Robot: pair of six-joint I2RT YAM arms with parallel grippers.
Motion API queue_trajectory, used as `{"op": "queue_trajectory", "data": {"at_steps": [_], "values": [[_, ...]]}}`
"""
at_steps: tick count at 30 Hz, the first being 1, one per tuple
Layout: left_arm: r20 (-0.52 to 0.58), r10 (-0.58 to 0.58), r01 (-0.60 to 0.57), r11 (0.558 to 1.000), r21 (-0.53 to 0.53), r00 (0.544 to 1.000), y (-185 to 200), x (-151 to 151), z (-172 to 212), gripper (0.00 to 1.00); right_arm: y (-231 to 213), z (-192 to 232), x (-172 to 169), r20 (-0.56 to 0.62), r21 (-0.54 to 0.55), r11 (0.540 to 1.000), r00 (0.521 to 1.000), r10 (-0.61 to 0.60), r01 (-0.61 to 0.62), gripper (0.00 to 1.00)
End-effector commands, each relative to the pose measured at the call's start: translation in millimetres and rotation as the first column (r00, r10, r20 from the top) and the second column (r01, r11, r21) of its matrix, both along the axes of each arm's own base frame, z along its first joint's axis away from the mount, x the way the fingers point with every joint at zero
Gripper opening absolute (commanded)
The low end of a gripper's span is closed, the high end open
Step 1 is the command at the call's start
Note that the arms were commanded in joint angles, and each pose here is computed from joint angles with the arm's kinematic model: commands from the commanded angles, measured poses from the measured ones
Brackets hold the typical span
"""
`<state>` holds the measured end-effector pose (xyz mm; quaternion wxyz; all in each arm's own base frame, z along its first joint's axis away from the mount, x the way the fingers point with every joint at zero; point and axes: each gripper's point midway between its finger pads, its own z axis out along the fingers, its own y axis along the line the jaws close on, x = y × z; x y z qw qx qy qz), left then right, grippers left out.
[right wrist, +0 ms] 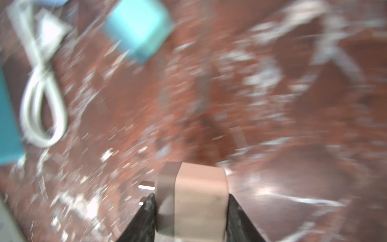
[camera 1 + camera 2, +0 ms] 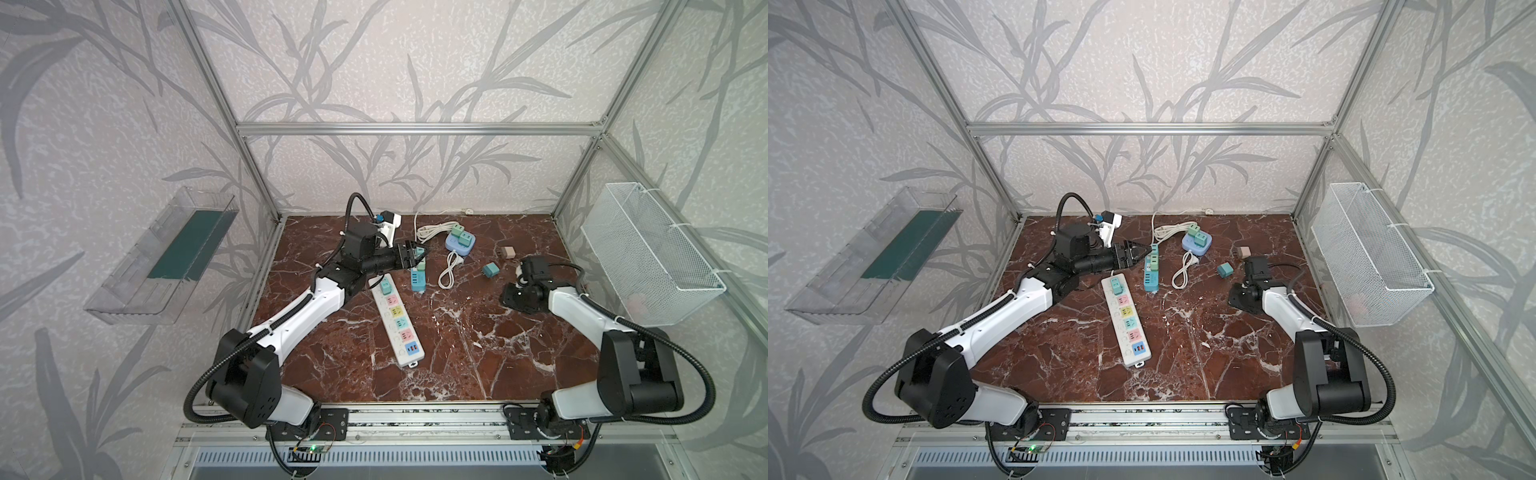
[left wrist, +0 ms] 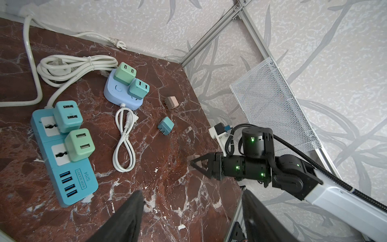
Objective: Insert the plug
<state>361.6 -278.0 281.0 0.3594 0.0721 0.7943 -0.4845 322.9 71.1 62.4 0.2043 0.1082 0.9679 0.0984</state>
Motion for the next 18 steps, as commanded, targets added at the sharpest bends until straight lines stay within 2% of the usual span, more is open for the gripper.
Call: {"op": "queue_trajectory", "data": {"at_steps": [1,5,8,13,16,18], "values": [[0.078,0.012,-0.008,0.999,-0.045,0.997,9.4,0.9,20.1,0.76,61.5,2.5,-17.6,0.001,-0.031,0.982,0.982,0.189,-0.189,0.38],[0.112,0.092,-0.086,0.995,-0.058,0.99,27.8,9.5,21.6,0.84,119.5,-2.2,-41.3,-0.011,-0.089,0.915,0.919,0.393,-0.393,0.37],[0.105,0.184,-0.184,0.983,-0.017,0.977,45.1,19.9,12.5,0.86,137.0,-7.9,-53.3,-0.023,-0.1,0.867,0.873,0.488,-0.488,0.36],[0.092,0.312,-0.319,0.944,0.088,0.946,67.2,33.3,-12.4,0.85,141.1,-24.8,-67.2,-0.092,-0.108,0.806,0.813,0.574,-0.582,0.39],[0.07,0.312,-0.319,0.942,0.106,0.947,66.8,34.6,-20.0,0.85,147.1,-29.6,-71.9,-0.102,-0.073,0.786,0.789,0.606,-0.613,0.42],[0.059,0.274,-0.279,0.952,0.128,0.96,61.0,33.9,-25.2,0.84,151.7,-29.6,-73.4,-0.1,-0.052,0.777,0.777,0.621,-0.627,0.45]]}}
